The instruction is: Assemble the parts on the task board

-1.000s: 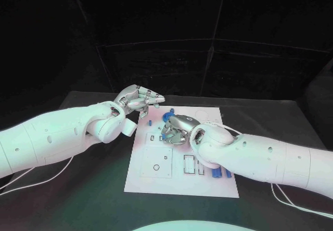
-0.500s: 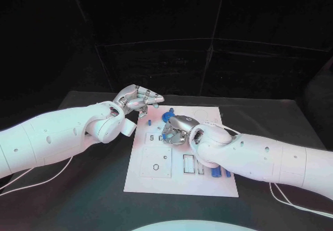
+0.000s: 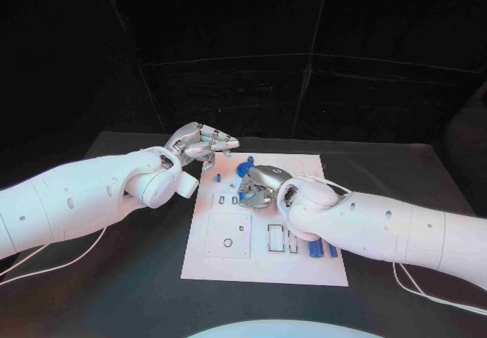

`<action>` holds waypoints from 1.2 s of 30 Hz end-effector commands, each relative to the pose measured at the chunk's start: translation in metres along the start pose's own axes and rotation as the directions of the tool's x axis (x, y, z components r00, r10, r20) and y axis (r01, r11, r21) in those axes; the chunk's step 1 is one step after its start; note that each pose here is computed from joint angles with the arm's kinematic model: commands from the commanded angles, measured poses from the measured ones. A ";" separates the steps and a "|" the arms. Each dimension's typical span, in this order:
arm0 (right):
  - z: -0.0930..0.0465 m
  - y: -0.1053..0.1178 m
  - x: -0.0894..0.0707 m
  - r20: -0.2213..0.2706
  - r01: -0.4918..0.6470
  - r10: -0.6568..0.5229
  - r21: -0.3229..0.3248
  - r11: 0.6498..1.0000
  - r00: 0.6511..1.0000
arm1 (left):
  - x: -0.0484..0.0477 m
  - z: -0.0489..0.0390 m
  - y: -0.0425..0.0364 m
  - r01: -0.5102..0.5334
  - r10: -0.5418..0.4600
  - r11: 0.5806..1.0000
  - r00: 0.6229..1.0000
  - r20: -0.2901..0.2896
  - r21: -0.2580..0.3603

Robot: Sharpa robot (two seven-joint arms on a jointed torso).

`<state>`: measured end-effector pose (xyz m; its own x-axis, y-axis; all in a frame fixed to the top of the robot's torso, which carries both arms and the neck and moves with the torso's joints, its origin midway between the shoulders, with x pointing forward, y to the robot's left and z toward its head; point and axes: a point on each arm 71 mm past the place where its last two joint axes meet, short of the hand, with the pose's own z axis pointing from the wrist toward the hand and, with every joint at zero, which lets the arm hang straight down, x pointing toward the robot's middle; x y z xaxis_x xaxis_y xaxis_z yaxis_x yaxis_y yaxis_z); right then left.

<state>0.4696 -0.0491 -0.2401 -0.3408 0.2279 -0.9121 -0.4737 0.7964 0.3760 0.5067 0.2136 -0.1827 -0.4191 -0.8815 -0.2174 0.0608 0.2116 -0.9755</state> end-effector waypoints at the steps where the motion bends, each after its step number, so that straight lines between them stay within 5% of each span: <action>1: -0.001 -0.005 0.006 -0.055 0.032 -0.031 0.022 0.999 0.998 | -0.0002 0.0002 -0.0012 -0.005 0.005 1.000 1.000 -0.001 0.006; 15: -0.003 -0.002 0.008 -0.070 0.053 -0.052 0.016 0.998 0.996 | -0.0003 0.0002 -0.0006 -0.003 0.003 1.000 1.000 -0.006 0.001; 36: -0.003 -0.002 0.005 -0.027 0.063 -0.062 0.018 0.998 0.998 | -0.0004 0.0001 0.0003 -0.001 0.001 1.000 1.000 -0.014 -0.007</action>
<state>0.4674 -0.0491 -0.2405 -0.3273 0.1798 -0.9277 -0.4898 0.8073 0.3292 0.5072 0.2150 -0.1835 -0.4201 -0.8808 -0.2184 0.0564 0.2148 -0.9750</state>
